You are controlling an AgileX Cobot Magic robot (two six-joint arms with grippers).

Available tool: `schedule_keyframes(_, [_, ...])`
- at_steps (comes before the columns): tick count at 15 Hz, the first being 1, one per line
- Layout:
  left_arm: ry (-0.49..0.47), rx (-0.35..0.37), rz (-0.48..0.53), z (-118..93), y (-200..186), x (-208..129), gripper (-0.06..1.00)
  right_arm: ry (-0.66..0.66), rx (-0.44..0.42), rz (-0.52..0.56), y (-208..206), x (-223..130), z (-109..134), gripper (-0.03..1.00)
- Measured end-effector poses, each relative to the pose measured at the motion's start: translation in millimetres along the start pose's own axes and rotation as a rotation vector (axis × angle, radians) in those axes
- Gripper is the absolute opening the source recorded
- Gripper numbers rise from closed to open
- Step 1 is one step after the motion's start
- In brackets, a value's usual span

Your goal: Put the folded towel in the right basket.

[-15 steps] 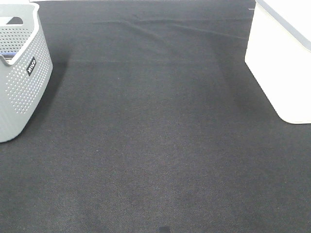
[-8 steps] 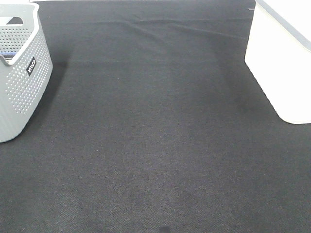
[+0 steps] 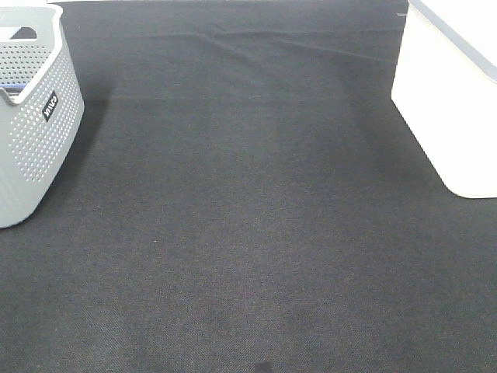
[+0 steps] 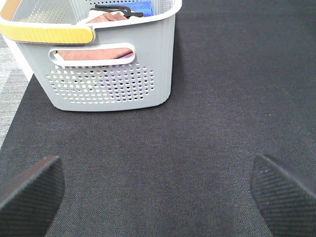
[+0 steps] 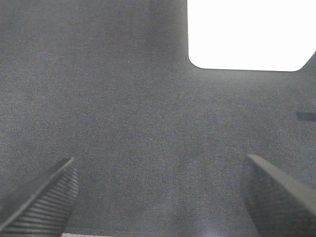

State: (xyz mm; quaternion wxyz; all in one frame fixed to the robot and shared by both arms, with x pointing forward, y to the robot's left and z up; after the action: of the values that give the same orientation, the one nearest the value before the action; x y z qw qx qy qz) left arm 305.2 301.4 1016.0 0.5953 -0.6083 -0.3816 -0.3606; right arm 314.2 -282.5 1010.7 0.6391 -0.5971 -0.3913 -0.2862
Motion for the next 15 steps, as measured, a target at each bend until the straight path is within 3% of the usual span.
schedule_keyframes(5, [0.0,0.0,0.0,0,0,0,0.97,0.039,-0.065,-0.031,-4,0,-5,0.84])
schedule_keyframes(8, [0.0,0.0,0.0,0,0,0,0.97,0.035,-0.067,-0.098,-13,0,-3,0.84])
schedule_keyframes(15, [0.0,0.0,0.0,0,0,0,0.97,0.036,-0.065,-0.104,-14,0,-3,0.84])
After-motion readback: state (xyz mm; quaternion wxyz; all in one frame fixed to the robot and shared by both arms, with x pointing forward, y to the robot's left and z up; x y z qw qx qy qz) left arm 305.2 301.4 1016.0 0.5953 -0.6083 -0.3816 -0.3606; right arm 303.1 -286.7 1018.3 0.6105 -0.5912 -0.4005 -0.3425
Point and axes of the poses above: a point on each arm's last joint axis where the gripper is mounted, y pointing out along that axis toward the gripper, z along the wrist's bending axis when the last joint is at zero, x = y × z, the point moved 8 cm from there along y, pointing out along that axis toward the gripper, and after that the axes turned 2 degrees about -y, right-handed, at the moved point
